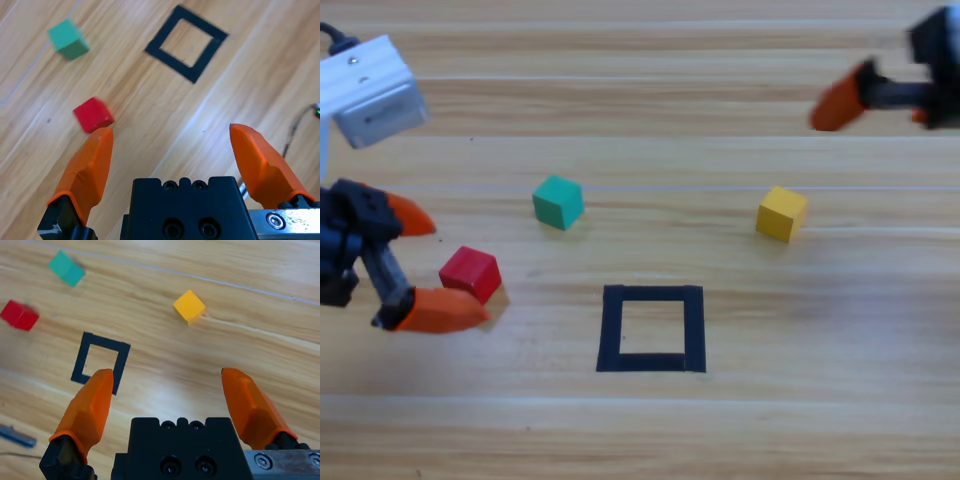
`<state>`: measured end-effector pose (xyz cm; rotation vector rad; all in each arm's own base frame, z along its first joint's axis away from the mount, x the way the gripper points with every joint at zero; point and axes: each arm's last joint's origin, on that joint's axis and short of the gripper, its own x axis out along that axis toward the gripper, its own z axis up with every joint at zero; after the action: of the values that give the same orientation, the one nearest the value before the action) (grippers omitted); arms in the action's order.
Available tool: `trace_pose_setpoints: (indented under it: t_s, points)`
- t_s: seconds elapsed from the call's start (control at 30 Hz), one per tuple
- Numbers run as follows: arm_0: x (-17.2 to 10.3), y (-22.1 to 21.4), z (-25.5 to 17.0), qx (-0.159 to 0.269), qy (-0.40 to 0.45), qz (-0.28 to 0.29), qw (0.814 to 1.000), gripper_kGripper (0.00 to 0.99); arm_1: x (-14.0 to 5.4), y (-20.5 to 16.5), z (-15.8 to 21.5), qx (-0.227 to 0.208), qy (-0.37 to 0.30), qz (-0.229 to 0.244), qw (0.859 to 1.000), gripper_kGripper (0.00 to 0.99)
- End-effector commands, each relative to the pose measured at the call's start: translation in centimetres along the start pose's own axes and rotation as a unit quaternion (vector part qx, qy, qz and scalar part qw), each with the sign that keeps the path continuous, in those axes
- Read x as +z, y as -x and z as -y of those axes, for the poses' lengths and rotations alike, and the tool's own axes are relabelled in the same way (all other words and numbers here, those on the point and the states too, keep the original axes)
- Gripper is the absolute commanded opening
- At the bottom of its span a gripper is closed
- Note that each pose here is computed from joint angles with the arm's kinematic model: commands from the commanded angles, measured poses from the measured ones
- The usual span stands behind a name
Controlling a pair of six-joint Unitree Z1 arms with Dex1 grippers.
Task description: Stack the blocks in the rectangular block: red at the bottom, yellow in the middle, green on top
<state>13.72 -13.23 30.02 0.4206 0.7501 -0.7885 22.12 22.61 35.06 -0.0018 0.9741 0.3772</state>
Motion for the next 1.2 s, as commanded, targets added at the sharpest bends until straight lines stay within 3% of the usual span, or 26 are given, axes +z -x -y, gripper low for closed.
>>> trace_pose_setpoints:
  t_s: [0.03, 0.17, 0.23, 0.37, 0.43, 0.63, 0.83, 1.03, 1.2]
  points:
    - [3.1, -0.8, -0.9, 0.081, 0.094, -0.014, 0.992, 0.99, 4.0, -11.4, 1.8, -0.071, -0.114, -0.071, 0.988, 0.954]
    - [6.2, -2.3, -1.8, 0.12, 0.188, -0.044, 0.974, 0.99, 5.0, -14.8, 2.8, -0.068, -0.17, -0.092, 0.979, 0.954]
    - [7.9, -4.5, -2.6, 0.119, 0.213, -0.074, 0.967, 0.99, 4.9, -16.3, 2.9, -0.058, -0.184, -0.113, 0.975, 0.954]
    - [11.5, -9.5, -4.0, 0.197, 0.266, -0.195, 0.923, 0.99, 4.7, -19.0, 2.9, -0.064, -0.202, -0.132, 0.968, 0.963]
    - [11.8, -11.5, -5.0, 0.219, 0.274, -0.239, 0.905, 0.99, 4.6, -20.1, 3.2, -0.081, -0.241, -0.132, 0.958, 0.969]
    - [9.9, -12.1, -7.4, 0.231, 0.301, -0.27, 0.885, 0.99, 4.6, -22.3, 3.7, -0.132, -0.299, -0.119, 0.938, 0.965]
    - [7.9, -12.2, -9.2, 0.197, 0.317, -0.285, 0.883, 0.99, 4.0, -23.7, 3.9, -0.14, -0.32, -0.131, 0.928, 0.948]
    - [6.2, -11.9, -9.5, 0.144, 0.32, -0.271, 0.896, 0.99, 3.2, -25.4, 4.0, -0.148, -0.33, -0.148, 0.921, 0.945]
    - [5.2, -12.4, -9.2, 0.127, 0.311, -0.268, 0.903, 0.99, 2.7, -26.5, 4.1, -0.152, -0.338, -0.159, 0.915, 0.933]
